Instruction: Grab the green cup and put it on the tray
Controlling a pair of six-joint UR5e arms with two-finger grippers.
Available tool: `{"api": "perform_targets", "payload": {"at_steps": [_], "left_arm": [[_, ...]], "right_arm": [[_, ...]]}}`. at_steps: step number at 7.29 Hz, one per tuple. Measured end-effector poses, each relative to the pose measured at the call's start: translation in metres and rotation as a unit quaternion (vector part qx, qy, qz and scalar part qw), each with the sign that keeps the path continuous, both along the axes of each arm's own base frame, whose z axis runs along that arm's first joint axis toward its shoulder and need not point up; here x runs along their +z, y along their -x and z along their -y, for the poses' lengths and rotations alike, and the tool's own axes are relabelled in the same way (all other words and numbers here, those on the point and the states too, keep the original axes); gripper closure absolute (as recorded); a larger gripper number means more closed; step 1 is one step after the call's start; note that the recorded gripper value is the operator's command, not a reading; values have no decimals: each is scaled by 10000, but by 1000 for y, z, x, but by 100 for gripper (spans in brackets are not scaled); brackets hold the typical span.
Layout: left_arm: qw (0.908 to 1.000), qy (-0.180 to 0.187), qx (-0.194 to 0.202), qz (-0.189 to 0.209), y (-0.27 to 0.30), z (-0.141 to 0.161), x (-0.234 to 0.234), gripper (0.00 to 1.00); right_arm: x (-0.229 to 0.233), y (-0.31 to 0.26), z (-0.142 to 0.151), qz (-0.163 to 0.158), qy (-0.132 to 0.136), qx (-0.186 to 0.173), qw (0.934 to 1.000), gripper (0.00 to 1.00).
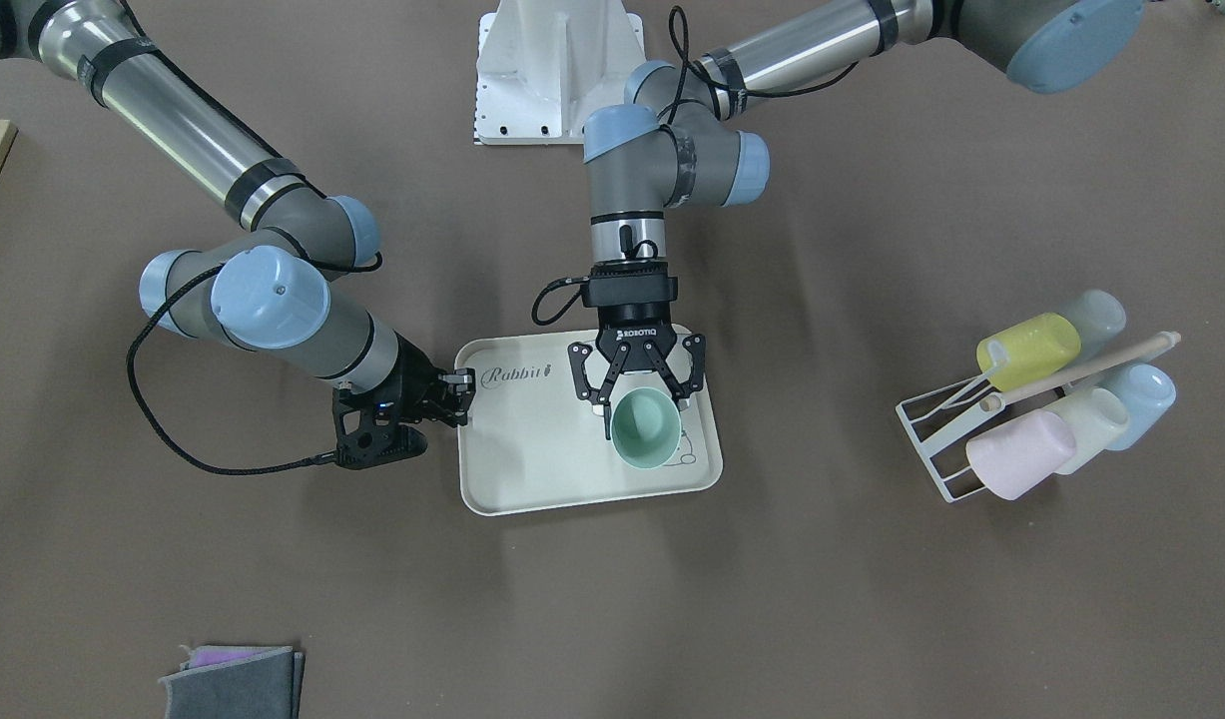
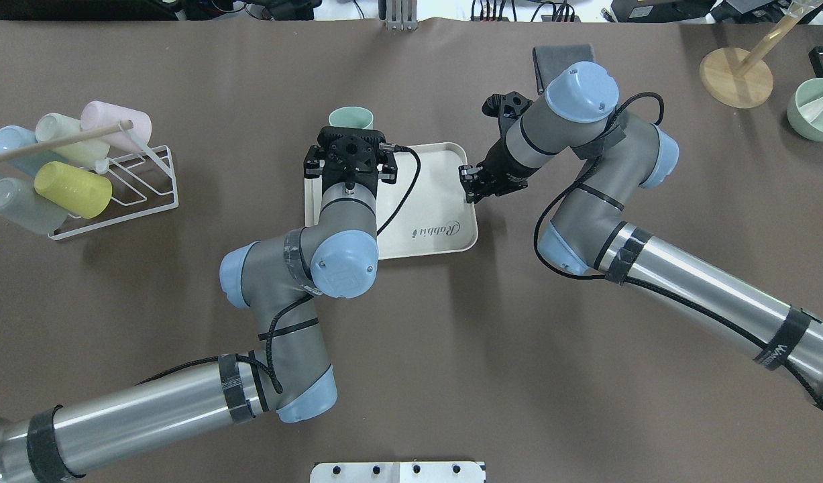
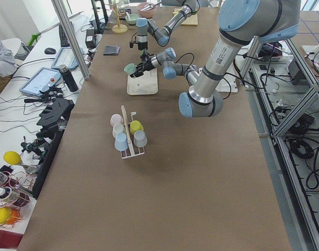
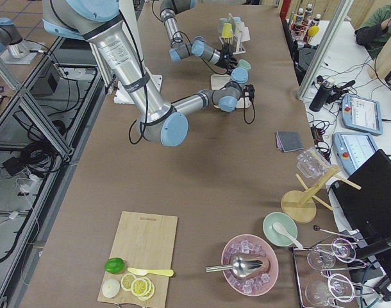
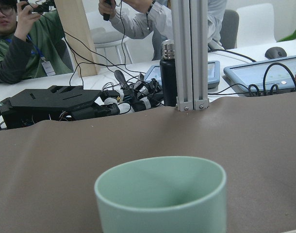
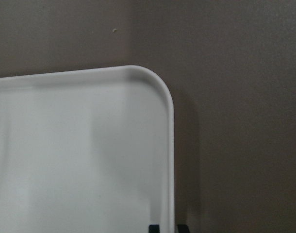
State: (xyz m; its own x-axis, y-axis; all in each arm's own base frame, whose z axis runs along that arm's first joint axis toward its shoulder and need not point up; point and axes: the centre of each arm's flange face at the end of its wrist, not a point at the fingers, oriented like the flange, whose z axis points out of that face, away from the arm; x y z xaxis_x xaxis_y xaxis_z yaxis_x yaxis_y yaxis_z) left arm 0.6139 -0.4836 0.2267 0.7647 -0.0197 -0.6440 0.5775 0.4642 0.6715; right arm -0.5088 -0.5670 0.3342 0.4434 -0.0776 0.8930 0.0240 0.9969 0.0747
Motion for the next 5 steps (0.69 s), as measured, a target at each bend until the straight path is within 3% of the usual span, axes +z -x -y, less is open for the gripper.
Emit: {"api": "perform_targets", "payload": {"at_steps": [3, 5], "left_arm": [[9984, -124, -258, -487, -32, 7, 13, 65], [9984, -189, -395, -349, -62, -4, 12, 66]], "right_arm": [[1, -19, 0, 48, 34, 117, 9999, 0], [-5, -76, 4, 9, 101, 393, 9992, 0]]}}
